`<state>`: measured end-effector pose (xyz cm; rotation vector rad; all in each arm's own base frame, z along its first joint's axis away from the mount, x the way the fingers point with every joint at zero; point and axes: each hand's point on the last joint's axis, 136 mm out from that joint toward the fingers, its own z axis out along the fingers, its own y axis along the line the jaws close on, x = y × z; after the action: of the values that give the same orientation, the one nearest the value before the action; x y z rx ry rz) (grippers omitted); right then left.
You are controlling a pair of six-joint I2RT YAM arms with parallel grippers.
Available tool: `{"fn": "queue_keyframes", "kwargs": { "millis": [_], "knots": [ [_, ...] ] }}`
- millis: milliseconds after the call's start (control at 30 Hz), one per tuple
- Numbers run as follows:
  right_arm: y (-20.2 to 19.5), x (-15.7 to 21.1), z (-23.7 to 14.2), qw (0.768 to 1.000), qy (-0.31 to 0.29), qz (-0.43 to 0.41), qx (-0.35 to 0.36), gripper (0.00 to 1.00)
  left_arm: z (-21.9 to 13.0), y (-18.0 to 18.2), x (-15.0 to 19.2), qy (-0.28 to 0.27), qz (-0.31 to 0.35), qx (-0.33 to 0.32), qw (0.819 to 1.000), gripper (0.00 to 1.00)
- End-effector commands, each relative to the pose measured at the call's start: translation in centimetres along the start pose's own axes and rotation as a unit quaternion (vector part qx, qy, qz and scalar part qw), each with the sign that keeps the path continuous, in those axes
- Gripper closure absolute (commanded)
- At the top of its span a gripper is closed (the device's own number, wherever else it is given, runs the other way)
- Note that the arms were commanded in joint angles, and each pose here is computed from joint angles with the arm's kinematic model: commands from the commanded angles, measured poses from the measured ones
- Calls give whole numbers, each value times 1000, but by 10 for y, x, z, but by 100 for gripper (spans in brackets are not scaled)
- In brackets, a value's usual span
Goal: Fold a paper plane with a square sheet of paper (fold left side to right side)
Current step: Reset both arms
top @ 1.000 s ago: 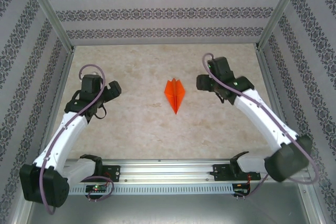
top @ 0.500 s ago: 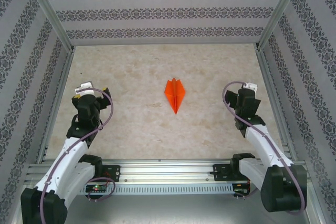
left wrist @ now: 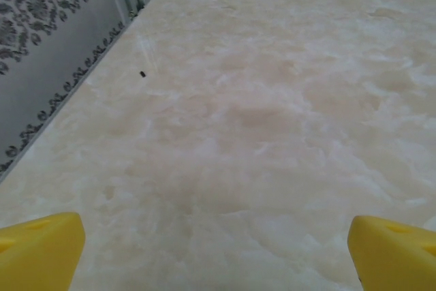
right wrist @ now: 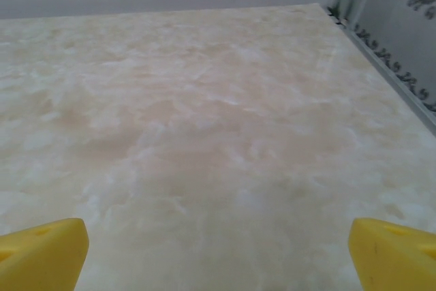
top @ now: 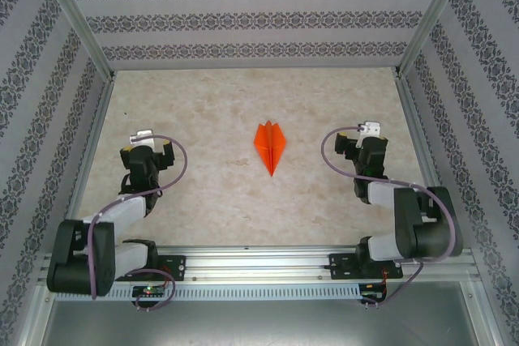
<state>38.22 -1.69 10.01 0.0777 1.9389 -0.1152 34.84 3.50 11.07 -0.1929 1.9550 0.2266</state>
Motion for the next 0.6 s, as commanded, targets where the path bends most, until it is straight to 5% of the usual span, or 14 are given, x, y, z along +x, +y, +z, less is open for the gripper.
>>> {"fn": "queue_keyframes", "kwargs": {
  "millis": [0,567],
  "knots": [
    [9,-31,6,997,-73,-9,-29,2,6,-14,-33,-73,10,46,996,0],
    [-2,-31,10,997,-67,18,-26,2,9,-21,-33,-66,-7,92,994,0]
  ]
}}
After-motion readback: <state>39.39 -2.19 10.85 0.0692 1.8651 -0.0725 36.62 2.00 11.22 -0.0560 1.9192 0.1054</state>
